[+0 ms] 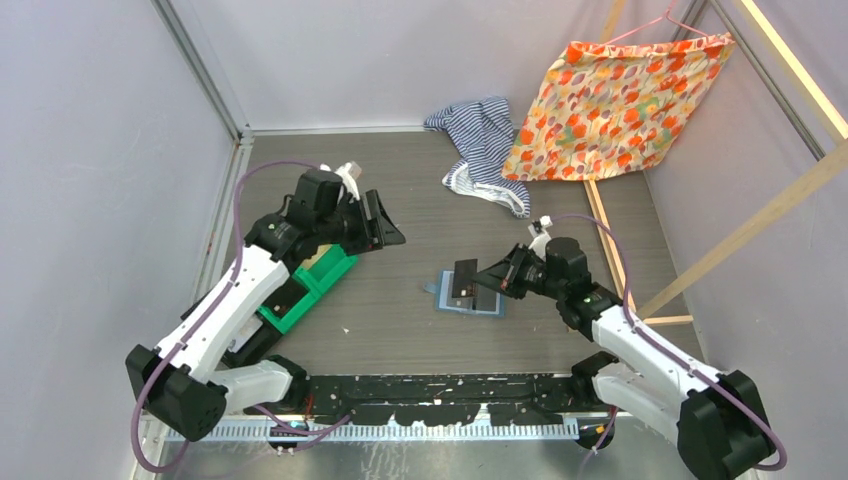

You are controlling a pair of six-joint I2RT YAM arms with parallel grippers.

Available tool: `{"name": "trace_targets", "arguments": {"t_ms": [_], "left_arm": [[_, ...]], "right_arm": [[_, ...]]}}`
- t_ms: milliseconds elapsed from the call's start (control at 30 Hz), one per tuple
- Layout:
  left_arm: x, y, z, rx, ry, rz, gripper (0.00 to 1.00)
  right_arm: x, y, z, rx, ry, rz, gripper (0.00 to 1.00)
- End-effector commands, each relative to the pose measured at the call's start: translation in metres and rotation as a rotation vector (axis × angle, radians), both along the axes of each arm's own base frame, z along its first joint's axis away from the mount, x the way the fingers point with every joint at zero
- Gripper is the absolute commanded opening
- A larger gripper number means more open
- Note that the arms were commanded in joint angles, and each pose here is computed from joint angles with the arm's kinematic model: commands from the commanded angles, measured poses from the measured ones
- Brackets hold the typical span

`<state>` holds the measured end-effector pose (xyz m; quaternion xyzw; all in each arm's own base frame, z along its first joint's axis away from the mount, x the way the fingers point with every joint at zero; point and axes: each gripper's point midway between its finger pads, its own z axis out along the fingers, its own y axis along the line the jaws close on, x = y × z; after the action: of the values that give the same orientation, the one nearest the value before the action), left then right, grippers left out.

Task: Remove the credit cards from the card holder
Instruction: Place the credit card in the storage box.

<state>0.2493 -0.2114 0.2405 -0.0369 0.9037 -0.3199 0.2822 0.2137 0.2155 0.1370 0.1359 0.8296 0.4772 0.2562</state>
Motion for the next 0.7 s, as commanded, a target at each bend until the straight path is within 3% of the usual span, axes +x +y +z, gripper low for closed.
{"name": "trace_targets", "arguments": {"t_ms": [0, 200, 433, 667], "left_arm": [[-0.018, -0.040, 0.005, -0.244, 0.050, -0.164, 0.63], [-0.028, -0.065, 0.009, -0.468, 0.040, -0.267, 0.68], [-0.028, -0.074, 0.014, -0.565, -0.010, -0.324, 0.66], [-0.024, -0.078, 0.006, -0.581, 0.000, -0.325, 0.62]], "right_arm": [[0.010, 0.024, 0.057, 0.177, -0.159, 0.058, 0.01], [0.011, 0.037, 0.081, 0.287, -0.195, 0.099, 0.01], [0.014, 0.047, 0.092, 0.351, -0.203, 0.109, 0.01], [0.012, 0.055, 0.106, 0.408, -0.215, 0.138, 0.01]]}}
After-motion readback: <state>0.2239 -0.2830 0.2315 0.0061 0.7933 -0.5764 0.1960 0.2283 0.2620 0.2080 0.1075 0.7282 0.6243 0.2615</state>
